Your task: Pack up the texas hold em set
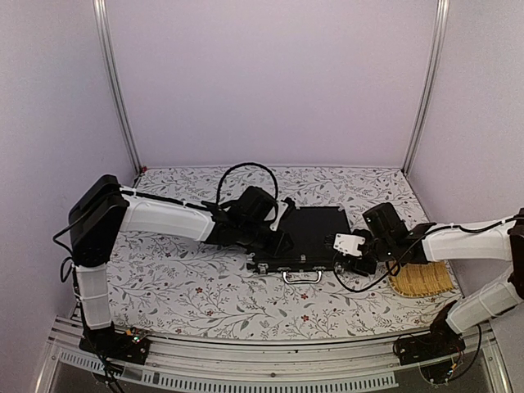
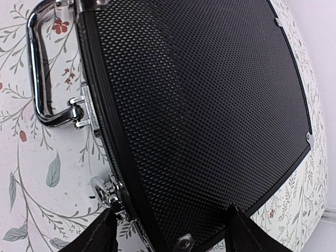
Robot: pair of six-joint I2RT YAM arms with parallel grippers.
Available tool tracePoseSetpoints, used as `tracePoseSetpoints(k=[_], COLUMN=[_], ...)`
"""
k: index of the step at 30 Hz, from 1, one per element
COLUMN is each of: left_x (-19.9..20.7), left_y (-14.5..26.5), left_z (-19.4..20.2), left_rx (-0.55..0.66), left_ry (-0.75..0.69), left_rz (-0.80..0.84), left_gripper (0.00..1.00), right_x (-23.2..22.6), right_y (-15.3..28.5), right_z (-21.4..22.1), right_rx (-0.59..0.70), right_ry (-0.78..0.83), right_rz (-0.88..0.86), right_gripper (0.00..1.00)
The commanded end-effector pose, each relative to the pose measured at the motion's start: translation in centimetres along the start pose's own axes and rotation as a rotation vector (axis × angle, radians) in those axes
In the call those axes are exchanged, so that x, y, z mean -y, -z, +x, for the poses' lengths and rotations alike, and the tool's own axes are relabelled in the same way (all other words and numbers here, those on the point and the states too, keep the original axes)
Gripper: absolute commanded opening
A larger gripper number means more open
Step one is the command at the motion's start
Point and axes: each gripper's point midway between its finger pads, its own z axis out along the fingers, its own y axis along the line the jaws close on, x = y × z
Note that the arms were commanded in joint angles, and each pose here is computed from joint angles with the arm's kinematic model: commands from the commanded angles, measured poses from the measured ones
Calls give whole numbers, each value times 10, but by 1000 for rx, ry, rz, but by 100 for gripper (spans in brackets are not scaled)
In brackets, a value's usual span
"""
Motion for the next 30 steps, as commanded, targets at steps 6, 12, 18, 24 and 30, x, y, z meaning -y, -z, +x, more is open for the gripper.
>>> tracePoseSetpoints(k=[6,12,18,24,30], left_x=[-15,-17,-19,-18,-18], left_y=[-2,0,0,0,0], left_z=[46,49,55,52,53], left_rx=[-125,-128,-136,-131,-131], left_ry=[27,28,31,33,36], left_rz=[-31,-34,-38,-35,-35], left_gripper=[31,31,31,31,31], right_x=[-30,-36,-38,-33,-26], right_y=[-26,-31,-32,-37,-34], right_z=[45,49,44,51,49], right_rx=[-200,-220,-206,-250,-246], right_ry=[19,45,25,22,20], right_rz=[-53,-66,-83,-48,-6], right_gripper=[59,66,89,78,81])
